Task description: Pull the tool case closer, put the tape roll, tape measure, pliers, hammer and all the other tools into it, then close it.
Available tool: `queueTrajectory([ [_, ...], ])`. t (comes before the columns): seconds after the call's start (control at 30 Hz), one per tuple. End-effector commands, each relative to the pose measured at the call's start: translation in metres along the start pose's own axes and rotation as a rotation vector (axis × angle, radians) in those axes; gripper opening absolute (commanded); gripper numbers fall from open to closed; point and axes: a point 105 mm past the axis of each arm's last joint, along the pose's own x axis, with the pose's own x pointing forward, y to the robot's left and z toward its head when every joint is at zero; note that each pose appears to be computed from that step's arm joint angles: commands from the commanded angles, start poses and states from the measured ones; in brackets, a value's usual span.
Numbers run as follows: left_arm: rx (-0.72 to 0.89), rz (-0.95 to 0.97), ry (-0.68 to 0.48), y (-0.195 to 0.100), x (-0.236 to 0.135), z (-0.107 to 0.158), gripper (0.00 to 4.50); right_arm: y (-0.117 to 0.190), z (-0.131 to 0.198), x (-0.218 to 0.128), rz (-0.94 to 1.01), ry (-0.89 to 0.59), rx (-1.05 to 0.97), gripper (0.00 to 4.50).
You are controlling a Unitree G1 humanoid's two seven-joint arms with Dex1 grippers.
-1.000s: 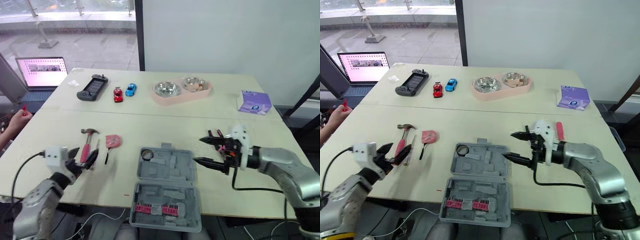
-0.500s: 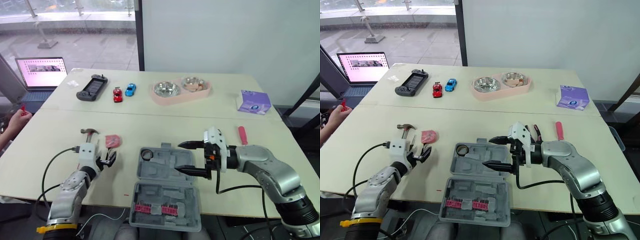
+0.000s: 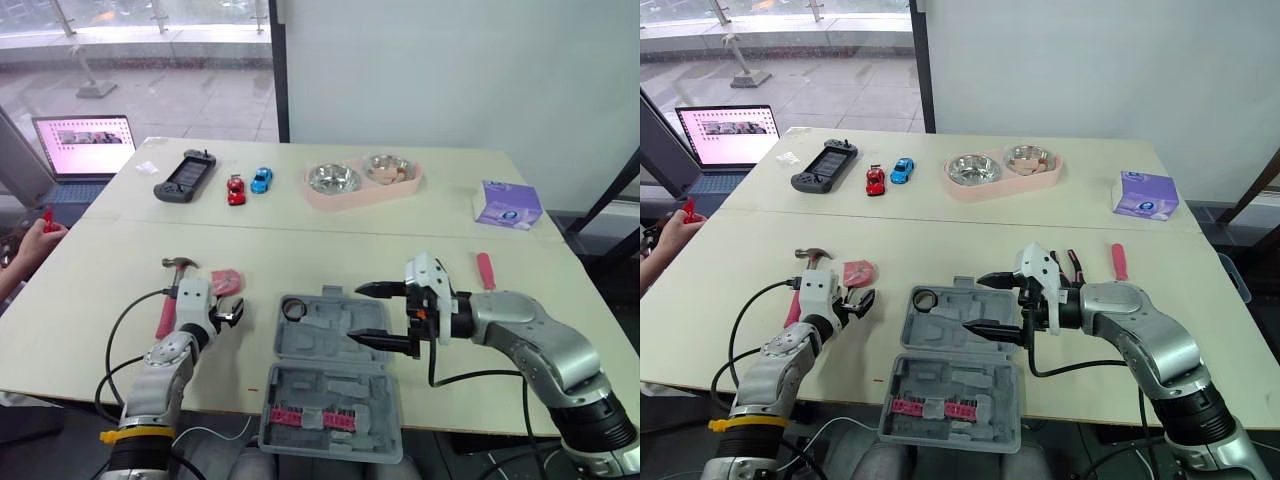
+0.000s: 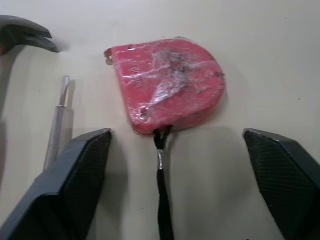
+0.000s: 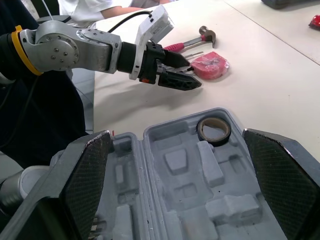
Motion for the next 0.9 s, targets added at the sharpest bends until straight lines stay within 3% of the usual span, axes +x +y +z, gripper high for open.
queueTrajectory([
  [0.03, -0.019, -0.005, 0.053, -0.002, 0.001, -0.014, 2.69, 0.003, 0.014, 0.000, 0.002, -0.041, -0.044, 4.50],
  [0.2, -0.028, -0.009, 0.057, -0.003, 0.001, -0.015, 0.04, 0.002, 0.015, -0.001, -0.006, -0.040, -0.045, 4.50],
  [0.67, -0.030, -0.044, 0.059, -0.009, -0.004, -0.019, 0.04, -0.002, 0.011, -0.003, -0.036, -0.024, -0.038, 4.50],
  [0.9, 0.045, -0.102, 0.068, -0.010, -0.042, -0.033, 0.04, -0.004, 0.004, -0.009, -0.046, 0.004, -0.022, 4.50],
])
